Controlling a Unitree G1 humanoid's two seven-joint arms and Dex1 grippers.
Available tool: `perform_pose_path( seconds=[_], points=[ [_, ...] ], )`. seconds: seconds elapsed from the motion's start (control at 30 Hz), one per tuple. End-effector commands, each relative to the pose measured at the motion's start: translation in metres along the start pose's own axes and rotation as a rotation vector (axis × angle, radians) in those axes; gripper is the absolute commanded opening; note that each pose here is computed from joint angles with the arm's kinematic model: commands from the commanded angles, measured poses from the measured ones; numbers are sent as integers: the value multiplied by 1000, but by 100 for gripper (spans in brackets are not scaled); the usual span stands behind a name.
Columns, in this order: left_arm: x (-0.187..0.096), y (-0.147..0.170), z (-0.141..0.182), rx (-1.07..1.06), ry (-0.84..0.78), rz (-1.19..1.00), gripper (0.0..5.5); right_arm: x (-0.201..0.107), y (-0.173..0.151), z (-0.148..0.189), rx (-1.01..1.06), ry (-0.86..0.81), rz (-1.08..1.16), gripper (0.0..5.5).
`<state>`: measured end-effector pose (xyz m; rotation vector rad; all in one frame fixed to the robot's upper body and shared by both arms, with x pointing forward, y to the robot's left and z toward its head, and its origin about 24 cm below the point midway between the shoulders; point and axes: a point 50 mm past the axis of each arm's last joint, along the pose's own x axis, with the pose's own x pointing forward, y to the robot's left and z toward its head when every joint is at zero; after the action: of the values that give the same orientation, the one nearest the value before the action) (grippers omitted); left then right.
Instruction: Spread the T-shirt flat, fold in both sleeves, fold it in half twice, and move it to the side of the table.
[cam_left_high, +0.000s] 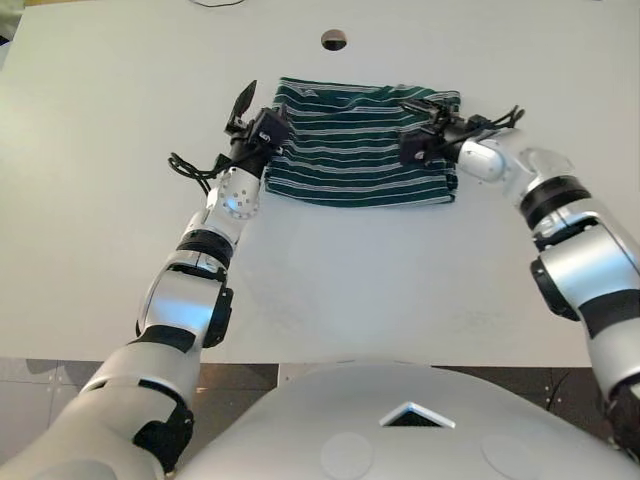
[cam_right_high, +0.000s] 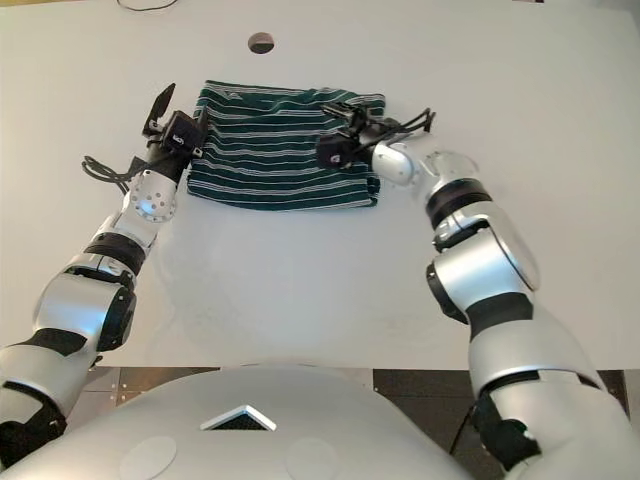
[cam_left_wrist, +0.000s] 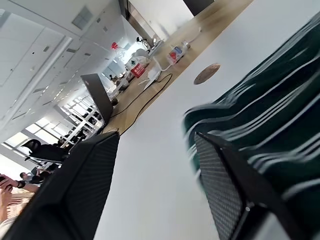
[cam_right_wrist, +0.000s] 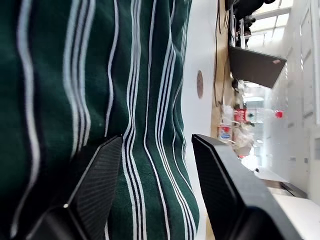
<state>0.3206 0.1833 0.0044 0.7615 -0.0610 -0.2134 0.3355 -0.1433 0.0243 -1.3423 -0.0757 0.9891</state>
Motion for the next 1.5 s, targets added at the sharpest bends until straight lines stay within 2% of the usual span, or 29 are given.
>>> perform_pose_path(
  seconds=[0.03, 0.13, 0.27, 0.57, 0.63, 0.73, 0.8, 0.9, 1.0, 1.23, 1.37, 1.5],
  points=[
    [-3, 23, -12, 52, 47, 55, 281, -47, 95, 2, 87, -149, 415, 258],
    [-8, 39, -23, 96, 96, 100, 281, -66, 108, 21, 109, -267, 452, 258],
    [-13, 59, -32, 157, 128, 130, 281, -74, 114, 39, 142, -305, 444, 258],
    [-17, 44, -25, 106, 34, -25, 281, -72, 119, 55, 144, -293, 428, 258],
    [-18, 42, -21, 40, -8, -41, 281, -71, 118, 57, 136, -290, 421, 258],
    [-31, 29, -9, -88, -166, -166, 281, -66, 114, 57, 117, -279, 401, 258],
    [-34, 29, -4, -175, -221, -158, 281, -63, 111, 56, 105, -268, 393, 258],
    [-21, 22, 2, -495, -191, -39, 281, -56, 107, 55, 86, -256, 365, 258],
    [-19, 0, 6, -723, -146, -107, 281, -55, 105, 54, 74, -254, 358, 258],
    [-22, -12, 4, -967, -43, -248, 281, -56, 105, 51, 64, -240, 354, 258],
    [-25, -4, 0, -1021, -15, -241, 281, -58, 108, 50, 68, -234, 356, 258],
    [-17, 23, 2, -1132, -68, -135, 281, -59, 111, 47, 74, -218, 362, 258]
  ],
)
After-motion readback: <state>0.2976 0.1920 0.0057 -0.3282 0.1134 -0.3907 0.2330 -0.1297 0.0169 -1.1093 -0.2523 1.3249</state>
